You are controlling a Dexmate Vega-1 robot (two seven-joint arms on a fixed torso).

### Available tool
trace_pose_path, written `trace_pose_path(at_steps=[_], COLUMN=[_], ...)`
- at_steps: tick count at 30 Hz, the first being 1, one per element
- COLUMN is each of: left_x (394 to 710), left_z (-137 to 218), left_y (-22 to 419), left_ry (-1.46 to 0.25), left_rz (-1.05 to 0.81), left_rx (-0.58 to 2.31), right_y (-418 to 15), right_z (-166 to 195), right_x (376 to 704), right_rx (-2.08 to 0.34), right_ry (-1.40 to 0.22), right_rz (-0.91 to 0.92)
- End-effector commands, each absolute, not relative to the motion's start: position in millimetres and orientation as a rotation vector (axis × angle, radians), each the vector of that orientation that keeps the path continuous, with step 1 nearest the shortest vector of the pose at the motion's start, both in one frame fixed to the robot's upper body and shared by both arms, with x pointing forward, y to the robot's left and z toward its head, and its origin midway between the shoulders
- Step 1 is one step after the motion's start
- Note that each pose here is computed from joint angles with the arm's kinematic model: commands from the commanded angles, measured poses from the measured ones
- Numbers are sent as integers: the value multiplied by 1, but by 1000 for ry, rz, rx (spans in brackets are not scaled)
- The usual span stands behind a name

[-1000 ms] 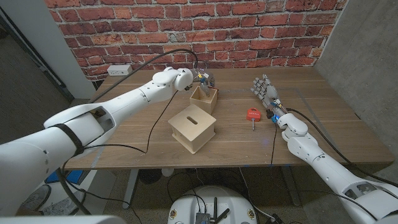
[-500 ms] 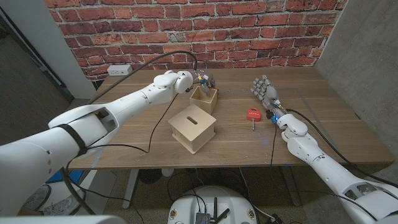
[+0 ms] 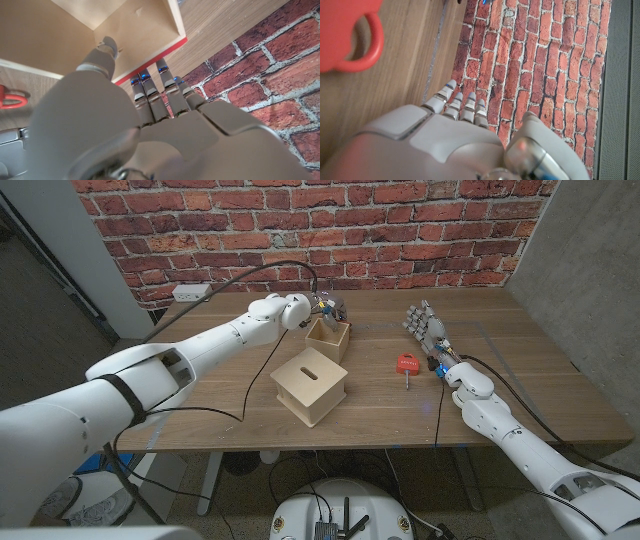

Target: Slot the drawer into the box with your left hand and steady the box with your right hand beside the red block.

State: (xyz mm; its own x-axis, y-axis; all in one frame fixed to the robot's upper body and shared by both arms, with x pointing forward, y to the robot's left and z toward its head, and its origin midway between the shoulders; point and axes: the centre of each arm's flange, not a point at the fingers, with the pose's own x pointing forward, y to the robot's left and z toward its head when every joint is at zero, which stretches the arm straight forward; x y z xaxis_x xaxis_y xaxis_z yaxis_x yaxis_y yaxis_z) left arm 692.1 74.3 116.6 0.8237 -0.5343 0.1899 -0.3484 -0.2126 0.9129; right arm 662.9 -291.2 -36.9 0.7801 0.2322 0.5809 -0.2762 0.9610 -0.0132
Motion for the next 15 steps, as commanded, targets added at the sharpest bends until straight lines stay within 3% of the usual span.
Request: trace_pose_path(at_steps=[1,15], left_x=[694,693], left_z=[119,116], left_y=[75,80], left_ry=[-679,-667], left_rz=[-193,-198], left_rx=[1828,1818], right_y=[-290,-288], right_z=[-37,-38], right_x=[664,665], right_rx=[77,76], right_ry=[-615,-611], right_rz=[274,276])
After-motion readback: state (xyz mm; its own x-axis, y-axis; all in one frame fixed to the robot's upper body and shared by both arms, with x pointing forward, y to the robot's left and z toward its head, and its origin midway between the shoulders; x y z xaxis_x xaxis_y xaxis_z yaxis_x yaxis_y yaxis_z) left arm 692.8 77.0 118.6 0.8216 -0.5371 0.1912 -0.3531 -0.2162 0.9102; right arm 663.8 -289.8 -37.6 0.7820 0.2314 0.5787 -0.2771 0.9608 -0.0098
